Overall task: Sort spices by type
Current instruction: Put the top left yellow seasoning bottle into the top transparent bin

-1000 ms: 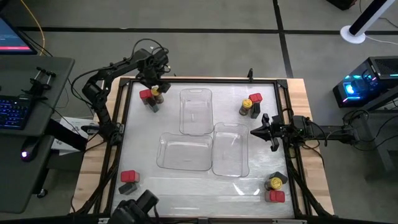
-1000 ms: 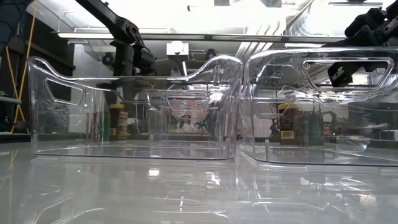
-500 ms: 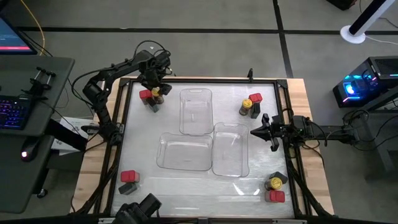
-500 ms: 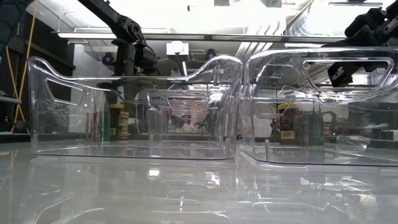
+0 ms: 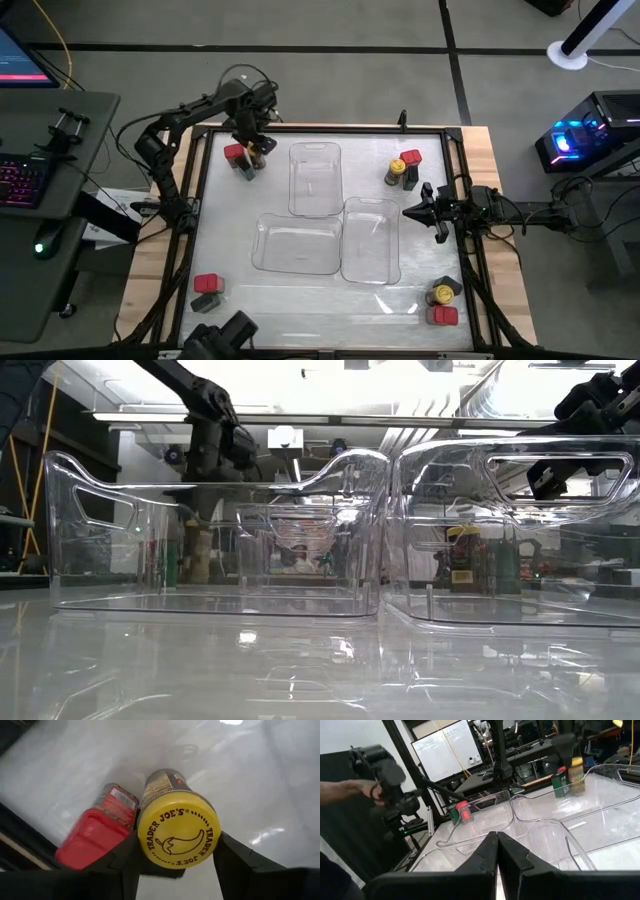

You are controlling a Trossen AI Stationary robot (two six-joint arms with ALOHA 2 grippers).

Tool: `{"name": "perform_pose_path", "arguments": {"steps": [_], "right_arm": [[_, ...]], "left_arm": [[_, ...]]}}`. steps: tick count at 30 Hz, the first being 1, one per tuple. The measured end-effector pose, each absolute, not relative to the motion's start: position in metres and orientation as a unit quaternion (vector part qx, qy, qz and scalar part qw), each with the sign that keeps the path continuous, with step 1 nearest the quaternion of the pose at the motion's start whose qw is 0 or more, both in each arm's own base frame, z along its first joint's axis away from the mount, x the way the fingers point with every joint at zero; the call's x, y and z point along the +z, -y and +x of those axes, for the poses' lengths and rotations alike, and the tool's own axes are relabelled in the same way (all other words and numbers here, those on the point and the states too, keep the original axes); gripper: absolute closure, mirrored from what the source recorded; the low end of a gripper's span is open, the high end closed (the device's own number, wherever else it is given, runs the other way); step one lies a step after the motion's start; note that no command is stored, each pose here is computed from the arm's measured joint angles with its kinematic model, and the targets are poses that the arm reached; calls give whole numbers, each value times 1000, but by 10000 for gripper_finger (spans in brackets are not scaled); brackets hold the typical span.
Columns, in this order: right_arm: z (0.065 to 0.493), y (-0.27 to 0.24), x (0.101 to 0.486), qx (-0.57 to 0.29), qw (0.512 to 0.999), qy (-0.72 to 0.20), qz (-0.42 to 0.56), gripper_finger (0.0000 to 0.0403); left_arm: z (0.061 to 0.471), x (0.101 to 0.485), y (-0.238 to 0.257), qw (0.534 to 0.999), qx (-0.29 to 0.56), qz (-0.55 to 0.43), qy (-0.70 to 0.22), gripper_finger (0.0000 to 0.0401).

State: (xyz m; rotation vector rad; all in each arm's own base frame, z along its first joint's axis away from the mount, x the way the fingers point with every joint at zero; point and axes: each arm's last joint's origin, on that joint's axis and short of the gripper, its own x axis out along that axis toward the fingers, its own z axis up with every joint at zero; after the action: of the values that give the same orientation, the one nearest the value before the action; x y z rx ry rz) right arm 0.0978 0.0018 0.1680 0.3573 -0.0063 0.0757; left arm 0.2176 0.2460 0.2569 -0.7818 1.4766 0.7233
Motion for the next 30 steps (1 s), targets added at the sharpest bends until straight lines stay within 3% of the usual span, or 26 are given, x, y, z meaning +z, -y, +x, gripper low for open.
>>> {"name": "perform_pose_path", "arguments": {"steps": [6,10,13,16,20,30], "right_arm": [[98,-2,168,38,983,3,178,402],[98,-2,168,38,983,3,178,402],[98,-2,168,38,983,3,178,402],[98,-2,168,37,983,3,178,402],[98,-2,168,38,983,3,178,402],[98,-2,168,38,983,3,178,402]], "left_arm": [[215,341,-248,722,332,-297,-530,231],[244,384,-218,822,221,-261,-455,231],[273,394,-182,853,148,-193,-461,231],[298,386,-148,850,107,-115,-503,231],[321,364,-129,813,112,-21,-572,232],[361,292,-155,752,75,1,-654,234]]}}
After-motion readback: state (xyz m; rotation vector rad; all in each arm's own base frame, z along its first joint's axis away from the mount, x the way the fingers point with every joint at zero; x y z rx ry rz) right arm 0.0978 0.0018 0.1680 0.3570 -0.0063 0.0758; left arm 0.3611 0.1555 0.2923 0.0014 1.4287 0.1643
